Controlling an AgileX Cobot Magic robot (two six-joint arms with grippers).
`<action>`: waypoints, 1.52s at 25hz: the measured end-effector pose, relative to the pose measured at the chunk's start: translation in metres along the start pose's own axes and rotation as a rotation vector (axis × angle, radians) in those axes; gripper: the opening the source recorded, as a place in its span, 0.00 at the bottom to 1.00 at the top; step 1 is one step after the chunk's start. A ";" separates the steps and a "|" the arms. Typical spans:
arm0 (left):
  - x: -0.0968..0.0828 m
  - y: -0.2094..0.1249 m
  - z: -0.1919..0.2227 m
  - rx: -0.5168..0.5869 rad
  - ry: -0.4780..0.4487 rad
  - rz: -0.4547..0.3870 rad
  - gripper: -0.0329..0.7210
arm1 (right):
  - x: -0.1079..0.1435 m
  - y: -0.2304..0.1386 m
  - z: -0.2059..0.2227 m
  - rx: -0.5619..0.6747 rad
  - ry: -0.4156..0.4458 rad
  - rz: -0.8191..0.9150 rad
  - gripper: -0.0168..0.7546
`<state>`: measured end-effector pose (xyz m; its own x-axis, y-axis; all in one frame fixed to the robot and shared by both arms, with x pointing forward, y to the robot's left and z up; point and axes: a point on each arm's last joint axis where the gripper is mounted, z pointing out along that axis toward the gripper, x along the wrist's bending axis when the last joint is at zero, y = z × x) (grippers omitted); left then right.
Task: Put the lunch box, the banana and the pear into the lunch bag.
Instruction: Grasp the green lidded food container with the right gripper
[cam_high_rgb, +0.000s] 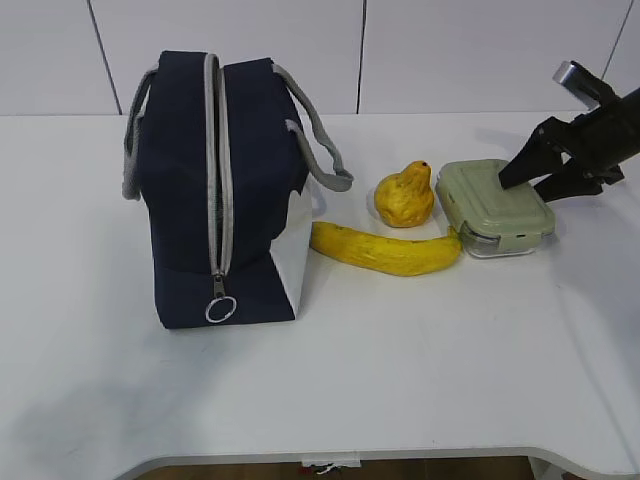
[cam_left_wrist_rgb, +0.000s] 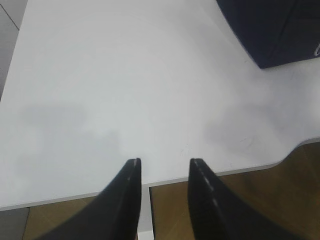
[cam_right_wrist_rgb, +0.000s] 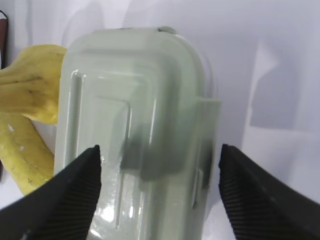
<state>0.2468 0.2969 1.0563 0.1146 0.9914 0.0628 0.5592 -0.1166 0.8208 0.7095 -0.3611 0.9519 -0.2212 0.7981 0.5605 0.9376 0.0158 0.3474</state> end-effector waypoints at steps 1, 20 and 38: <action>0.000 0.000 0.000 0.000 0.000 0.000 0.37 | 0.000 0.000 0.000 0.000 0.000 -0.005 0.78; 0.000 0.000 0.000 0.000 0.001 0.000 0.37 | -0.004 -0.002 0.004 0.017 -0.008 -0.038 0.77; 0.000 0.000 0.000 0.000 0.001 0.000 0.37 | -0.006 -0.002 0.006 0.012 0.008 -0.017 0.65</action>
<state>0.2468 0.2969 1.0563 0.1143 0.9914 0.0634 0.5593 -0.1170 0.8207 0.7103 -0.3619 0.9432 -0.2394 0.7927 0.5607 0.9368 0.0368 0.3480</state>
